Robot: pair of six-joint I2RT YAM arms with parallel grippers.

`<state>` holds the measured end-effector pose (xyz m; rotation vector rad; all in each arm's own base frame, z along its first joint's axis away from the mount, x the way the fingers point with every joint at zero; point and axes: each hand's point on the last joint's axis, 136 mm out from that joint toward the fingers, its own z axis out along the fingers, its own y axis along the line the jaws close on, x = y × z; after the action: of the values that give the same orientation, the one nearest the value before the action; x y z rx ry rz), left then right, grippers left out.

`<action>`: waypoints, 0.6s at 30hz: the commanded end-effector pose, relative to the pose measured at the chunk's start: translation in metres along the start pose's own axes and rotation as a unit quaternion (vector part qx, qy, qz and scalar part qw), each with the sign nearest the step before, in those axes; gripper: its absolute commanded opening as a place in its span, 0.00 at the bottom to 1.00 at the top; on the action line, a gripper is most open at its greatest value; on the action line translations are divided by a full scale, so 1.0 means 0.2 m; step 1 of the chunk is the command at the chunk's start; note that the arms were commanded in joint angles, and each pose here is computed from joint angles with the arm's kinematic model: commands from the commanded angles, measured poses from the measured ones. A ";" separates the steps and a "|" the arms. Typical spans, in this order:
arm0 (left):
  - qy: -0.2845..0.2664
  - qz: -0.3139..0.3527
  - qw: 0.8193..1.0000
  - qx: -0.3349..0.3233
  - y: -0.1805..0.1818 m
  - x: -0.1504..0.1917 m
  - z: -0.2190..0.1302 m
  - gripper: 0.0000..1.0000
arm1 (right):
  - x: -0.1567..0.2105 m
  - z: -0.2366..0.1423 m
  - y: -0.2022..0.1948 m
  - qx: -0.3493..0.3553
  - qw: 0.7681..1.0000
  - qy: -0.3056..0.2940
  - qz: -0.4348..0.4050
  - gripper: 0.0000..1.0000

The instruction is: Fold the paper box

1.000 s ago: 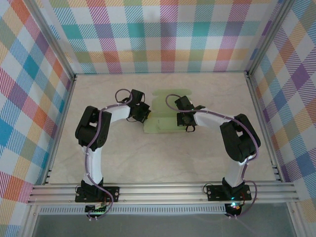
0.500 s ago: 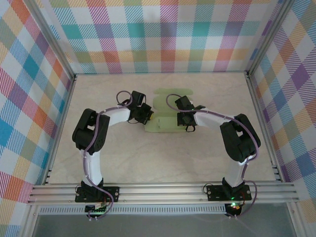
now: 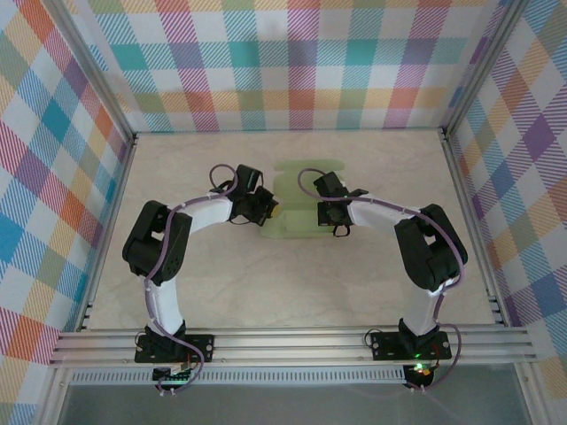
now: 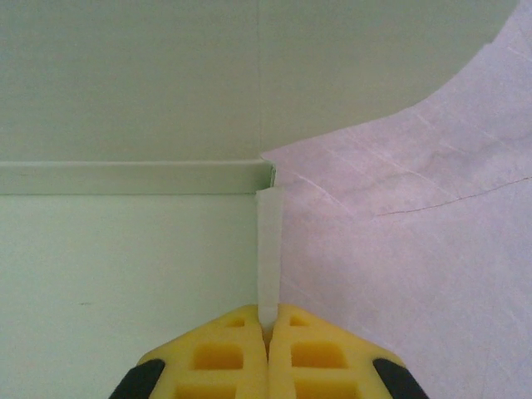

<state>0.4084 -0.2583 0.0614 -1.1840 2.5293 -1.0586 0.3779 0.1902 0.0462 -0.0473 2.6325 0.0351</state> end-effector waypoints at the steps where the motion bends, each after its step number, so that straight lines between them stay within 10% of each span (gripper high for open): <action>1: 0.022 -0.003 1.000 -0.002 0.02 0.06 0.05 0.00 | 0.06 0.01 0.03 -0.009 1.000 0.020 0.004 0.01; 18: 0.063 -0.022 0.997 0.026 -0.08 0.15 0.21 0.00 | 0.07 0.02 0.09 -0.027 0.999 0.023 -0.006 0.01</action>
<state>0.4047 -0.2914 0.0325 -1.2356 2.5863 -1.1519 0.3772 0.1936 0.0463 -0.0546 2.6324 0.0490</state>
